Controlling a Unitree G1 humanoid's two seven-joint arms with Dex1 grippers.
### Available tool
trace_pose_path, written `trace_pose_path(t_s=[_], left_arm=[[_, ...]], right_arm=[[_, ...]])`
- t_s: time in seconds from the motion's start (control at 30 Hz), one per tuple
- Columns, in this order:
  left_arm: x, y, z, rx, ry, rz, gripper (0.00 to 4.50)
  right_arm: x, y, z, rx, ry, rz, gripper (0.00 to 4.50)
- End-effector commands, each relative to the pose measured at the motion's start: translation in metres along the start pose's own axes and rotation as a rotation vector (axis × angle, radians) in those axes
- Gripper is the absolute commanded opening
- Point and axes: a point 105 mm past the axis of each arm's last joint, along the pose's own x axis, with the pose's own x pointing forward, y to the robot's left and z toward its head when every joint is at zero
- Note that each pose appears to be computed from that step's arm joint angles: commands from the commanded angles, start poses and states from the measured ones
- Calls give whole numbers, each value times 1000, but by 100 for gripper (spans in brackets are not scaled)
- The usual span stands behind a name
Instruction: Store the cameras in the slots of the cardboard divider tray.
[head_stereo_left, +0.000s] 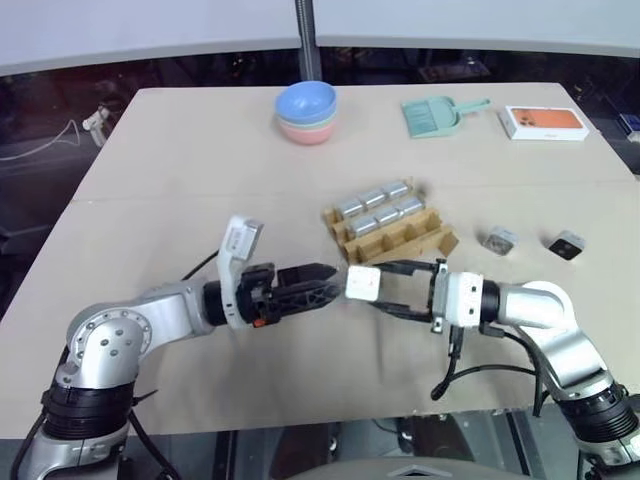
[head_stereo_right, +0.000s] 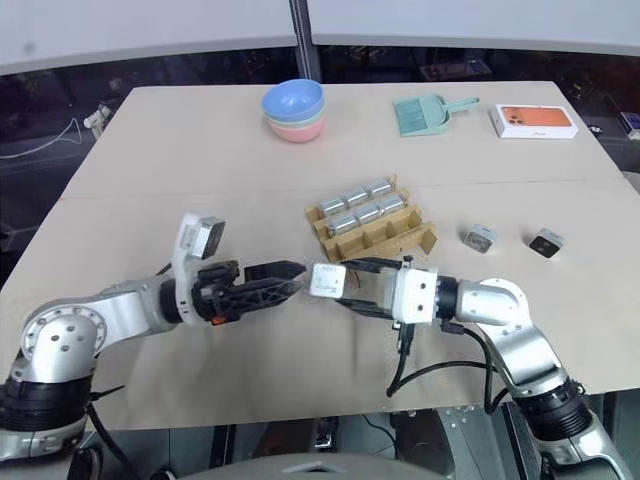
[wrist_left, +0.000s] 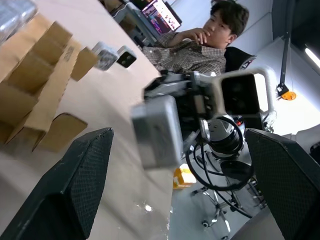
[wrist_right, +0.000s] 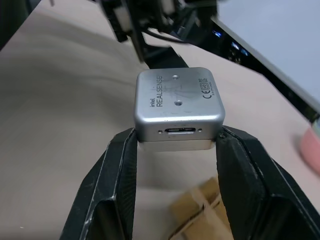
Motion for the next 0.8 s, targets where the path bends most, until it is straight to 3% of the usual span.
trace_pose_path(t_s=[0.03,0.33,0.43,0.6,0.63,0.8], left_arm=[[0,-9,-1,-9,21,-50,438],[1,-11,-2,-10,23,-68,438],[1,-12,-1,-10,21,-71,356],[1,-12,-2,-10,21,-76,96],[1,-12,-2,-8,23,-72,62],[3,-10,-4,9,31,-57,62]], right_arm=[[4,-7,14,-117,-33,-5,168],[10,-11,21,-131,-59,-12,168],[10,-10,21,-129,-59,-9,168],[13,-9,23,-130,-65,-8,168],[13,-9,23,-129,-66,-9,168],[13,-10,22,-121,-61,-25,168]])
